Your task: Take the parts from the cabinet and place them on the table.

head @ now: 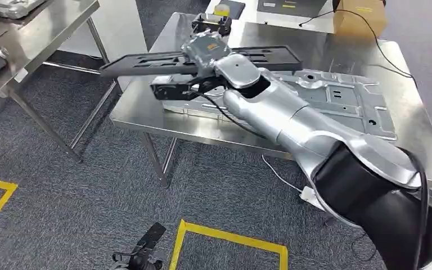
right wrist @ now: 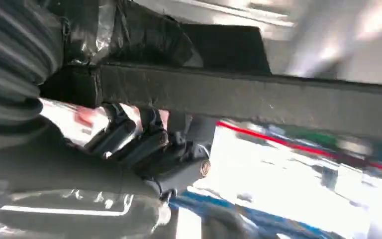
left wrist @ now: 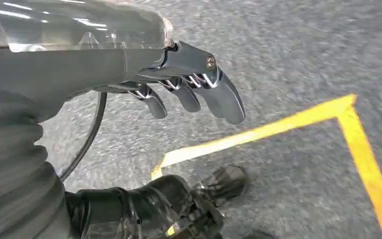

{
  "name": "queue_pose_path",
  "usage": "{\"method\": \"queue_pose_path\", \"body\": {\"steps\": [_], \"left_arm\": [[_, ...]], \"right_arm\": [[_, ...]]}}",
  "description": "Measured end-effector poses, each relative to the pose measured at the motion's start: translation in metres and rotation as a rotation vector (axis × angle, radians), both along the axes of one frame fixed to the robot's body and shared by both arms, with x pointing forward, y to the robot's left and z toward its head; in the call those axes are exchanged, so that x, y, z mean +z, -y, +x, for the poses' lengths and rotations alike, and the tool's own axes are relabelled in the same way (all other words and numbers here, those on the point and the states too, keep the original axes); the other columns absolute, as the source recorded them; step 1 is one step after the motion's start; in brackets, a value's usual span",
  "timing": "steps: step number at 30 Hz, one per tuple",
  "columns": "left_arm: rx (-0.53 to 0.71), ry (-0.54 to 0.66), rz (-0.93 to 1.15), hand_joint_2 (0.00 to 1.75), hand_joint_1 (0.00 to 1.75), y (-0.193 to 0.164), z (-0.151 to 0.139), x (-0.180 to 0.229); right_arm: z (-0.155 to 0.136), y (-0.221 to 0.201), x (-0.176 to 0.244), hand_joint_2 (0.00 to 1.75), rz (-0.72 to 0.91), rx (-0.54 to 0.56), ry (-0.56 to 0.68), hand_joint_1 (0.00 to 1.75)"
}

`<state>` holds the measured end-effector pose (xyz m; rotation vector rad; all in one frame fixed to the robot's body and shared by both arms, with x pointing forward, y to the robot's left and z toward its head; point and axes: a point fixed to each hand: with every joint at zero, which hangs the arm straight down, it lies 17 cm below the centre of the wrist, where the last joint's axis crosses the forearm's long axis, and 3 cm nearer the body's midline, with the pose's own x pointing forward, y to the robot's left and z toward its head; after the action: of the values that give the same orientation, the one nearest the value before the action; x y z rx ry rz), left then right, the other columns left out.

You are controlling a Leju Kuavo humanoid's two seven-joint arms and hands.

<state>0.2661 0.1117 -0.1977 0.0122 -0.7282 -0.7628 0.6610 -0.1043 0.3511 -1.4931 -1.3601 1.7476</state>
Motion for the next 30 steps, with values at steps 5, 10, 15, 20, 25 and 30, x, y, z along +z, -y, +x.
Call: {"method": "queue_pose_path", "body": {"steps": [5, 10, 15, 20, 25, 30], "left_arm": [[0.075, -0.026, 0.009, 1.75, 0.0, -0.004, -0.004, -0.004], [0.11, -0.037, 0.019, 1.75, 0.0, -0.007, -0.005, -0.005], [0.127, -0.041, 0.022, 1.75, 0.0, -0.01, -0.005, -0.006], [0.171, -0.055, 0.028, 1.75, 0.0, -0.013, -0.006, -0.008], [0.192, -0.053, 0.04, 1.75, 0.0, -0.012, -0.006, -0.007], [0.228, -0.067, 0.025, 1.75, 0.0, -0.01, -0.006, -0.007]], "right_arm": [[0.017, 0.076, -0.012, 1.75, 0.04, -0.189, -0.017, 1.75], [0.019, 0.122, -0.038, 1.75, 0.062, -0.296, -0.08, 1.75], [0.019, 0.138, -0.046, 1.75, 0.078, -0.337, -0.095, 1.75], [0.019, 0.152, -0.052, 1.75, 0.079, -0.384, -0.114, 1.75], [0.018, 0.157, -0.056, 1.75, 0.076, -0.403, -0.132, 1.75], [0.017, 0.158, -0.057, 1.75, 0.065, -0.408, -0.141, 1.75]]}}
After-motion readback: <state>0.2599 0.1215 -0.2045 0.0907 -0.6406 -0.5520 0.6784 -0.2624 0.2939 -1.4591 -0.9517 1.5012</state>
